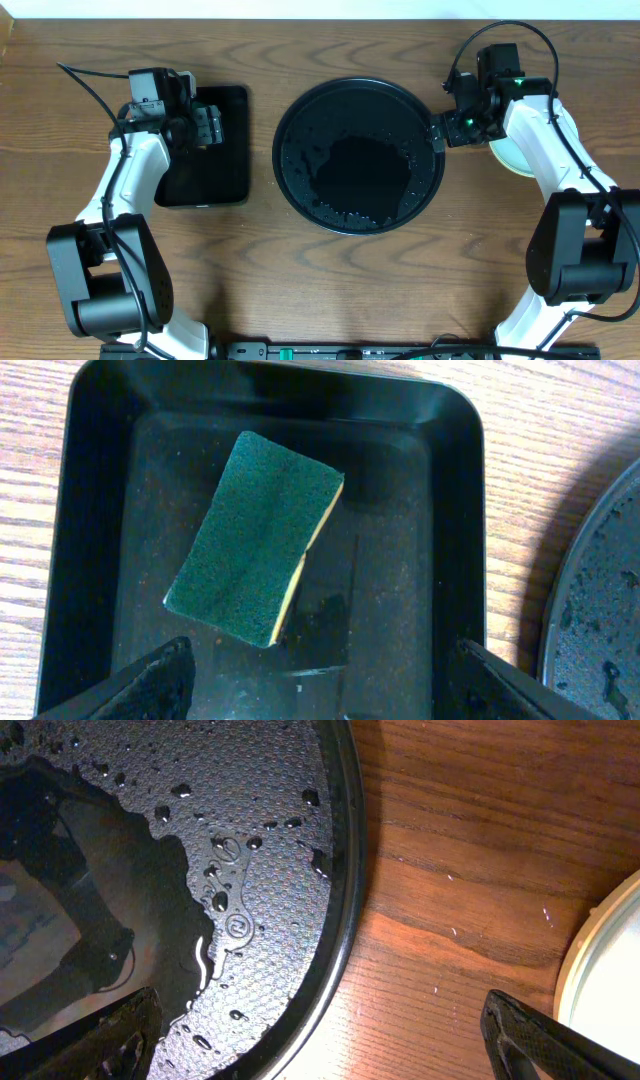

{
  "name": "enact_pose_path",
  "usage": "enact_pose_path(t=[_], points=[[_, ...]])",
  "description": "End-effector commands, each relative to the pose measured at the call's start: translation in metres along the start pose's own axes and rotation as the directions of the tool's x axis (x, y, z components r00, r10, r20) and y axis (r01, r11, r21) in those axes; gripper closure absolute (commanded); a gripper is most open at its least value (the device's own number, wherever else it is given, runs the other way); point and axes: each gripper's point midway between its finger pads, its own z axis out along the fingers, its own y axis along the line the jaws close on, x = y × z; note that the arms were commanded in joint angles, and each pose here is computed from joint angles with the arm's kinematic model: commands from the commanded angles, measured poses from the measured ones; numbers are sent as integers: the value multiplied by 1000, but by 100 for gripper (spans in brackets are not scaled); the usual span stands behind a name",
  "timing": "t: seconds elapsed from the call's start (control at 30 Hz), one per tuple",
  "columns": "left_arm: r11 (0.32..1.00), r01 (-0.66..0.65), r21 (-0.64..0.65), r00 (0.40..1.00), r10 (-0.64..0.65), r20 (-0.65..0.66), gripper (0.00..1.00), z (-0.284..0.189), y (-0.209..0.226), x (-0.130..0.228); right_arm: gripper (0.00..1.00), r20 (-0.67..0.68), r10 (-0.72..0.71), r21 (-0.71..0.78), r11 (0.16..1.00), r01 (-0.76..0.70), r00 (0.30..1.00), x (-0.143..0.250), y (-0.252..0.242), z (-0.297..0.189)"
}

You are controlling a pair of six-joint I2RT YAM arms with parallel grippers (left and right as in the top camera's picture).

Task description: Clean dirty plates on tray and stack at the side

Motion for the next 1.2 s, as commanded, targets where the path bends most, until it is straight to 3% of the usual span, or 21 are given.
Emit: enact_pose_path(t=[0.0,0.17,0.33,0.47,0.5,0.63,0.67,0.7,0.83,0.87,0.97,1.1,1.17], points=[[1000,-5,-11,1000,4,-22,19,5,3,8,1,25,-29,16,999,28,999,-6,1,-10],[1000,-5,-11,1000,4,-22,19,5,3,8,1,101,-57,26,998,55,993,-15,12,-41],[1000,-5,-11,1000,4,-22,19,5,3,8,1,413,-165,77,986,146,895,-29,56,-174],[1000,-5,-11,1000,4,-22,19,5,3,8,1,685,-231,151,973,176,691,6,86,-308],[1000,-5,-11,1000,4,-22,19,5,3,8,1,752,-246,175,969,175,612,26,93,-346],[1000,-5,-11,1000,4,-22,19,5,3,8,1,873,-286,243,958,155,395,96,108,-427],[1000,-5,-11,1000,4,-22,19,5,3,8,1,880,-295,255,955,153,373,103,109,-434],[1000,-5,-11,1000,4,-22,19,5,3,8,1,893,-341,307,939,157,294,130,113,-452],[1000,-5,-11,1000,4,-22,19,5,3,8,1,889,-427,409,903,134,166,162,111,-439],[1000,-5,-11,1000,4,-22,19,5,3,8,1,898,-433,424,899,108,73,160,107,-420],[1000,-5,-12,1000,4,-22,19,5,4,8,1,914,-403,406,911,75,-49,155,103,-395],[1000,-5,-11,1000,4,-22,19,5,3,8,1,923,-360,367,929,36,-134,147,92,-360],[1000,-5,-11,1000,4,-22,19,5,3,8,1,935,-325,330,944,7,-143,143,82,-337]])
